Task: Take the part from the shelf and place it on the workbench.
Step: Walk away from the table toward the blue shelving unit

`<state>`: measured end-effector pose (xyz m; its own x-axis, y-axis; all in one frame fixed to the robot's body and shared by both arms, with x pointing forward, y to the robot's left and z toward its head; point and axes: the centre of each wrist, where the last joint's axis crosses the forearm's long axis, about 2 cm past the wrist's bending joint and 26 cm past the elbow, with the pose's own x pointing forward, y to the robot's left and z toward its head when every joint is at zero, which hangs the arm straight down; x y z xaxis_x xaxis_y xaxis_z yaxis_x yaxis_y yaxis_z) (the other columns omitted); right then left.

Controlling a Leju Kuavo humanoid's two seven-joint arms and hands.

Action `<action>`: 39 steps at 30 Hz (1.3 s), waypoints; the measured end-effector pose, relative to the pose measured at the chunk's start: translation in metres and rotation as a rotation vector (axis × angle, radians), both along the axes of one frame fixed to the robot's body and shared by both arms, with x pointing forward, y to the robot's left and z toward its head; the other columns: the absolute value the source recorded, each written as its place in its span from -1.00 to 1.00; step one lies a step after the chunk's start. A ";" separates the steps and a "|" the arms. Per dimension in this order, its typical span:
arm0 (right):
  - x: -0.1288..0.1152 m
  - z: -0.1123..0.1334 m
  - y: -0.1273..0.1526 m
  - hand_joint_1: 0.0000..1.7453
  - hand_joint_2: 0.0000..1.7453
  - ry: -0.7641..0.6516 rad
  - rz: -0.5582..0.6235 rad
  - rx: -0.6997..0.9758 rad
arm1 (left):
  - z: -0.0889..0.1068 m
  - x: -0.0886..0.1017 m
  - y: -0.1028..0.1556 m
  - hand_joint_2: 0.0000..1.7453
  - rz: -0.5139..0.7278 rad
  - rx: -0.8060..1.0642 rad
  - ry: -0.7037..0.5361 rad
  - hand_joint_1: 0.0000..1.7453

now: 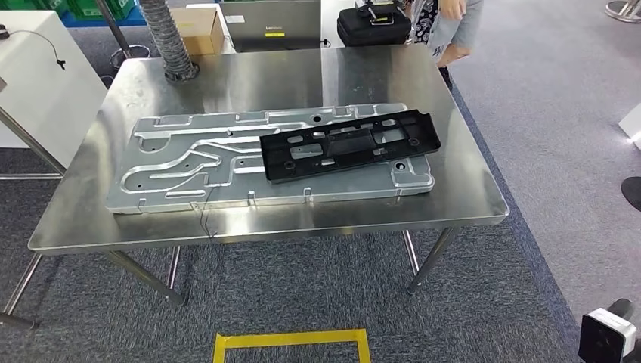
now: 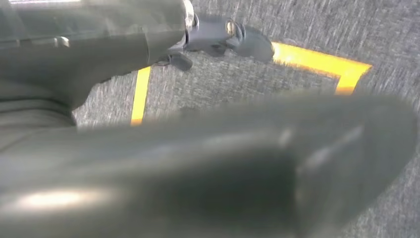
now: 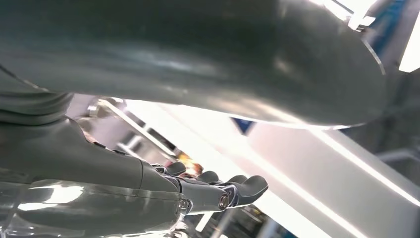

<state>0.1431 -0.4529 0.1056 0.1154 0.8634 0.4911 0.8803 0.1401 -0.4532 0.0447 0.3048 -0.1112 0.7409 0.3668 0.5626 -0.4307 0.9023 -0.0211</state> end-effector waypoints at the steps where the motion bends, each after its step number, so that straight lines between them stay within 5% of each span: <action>1: -0.003 -0.009 -0.001 -1.00 -1.00 0.025 -0.004 0.030 | 0.000 0.000 0.000 -1.00 -0.001 0.000 -0.001 -1.00; 8: -0.033 -0.113 0.011 -1.00 -1.00 0.454 -0.021 0.279 | 0.000 0.004 -0.002 -1.00 0.000 -0.004 -0.007 -1.00; 15: -0.091 -0.189 0.068 -1.00 -1.00 1.043 -0.041 0.467 | -0.001 -0.005 -0.007 -1.00 0.016 -0.001 0.019 -1.00; 27: -0.104 -0.211 0.128 -1.00 -1.00 1.335 0.024 0.800 | -0.002 -0.015 -0.006 -1.00 0.042 0.017 0.046 -1.00; 39: -0.108 -0.214 0.152 -1.00 -1.00 1.473 0.040 0.880 | -0.001 -0.013 -0.005 -1.00 0.040 0.038 0.048 -1.00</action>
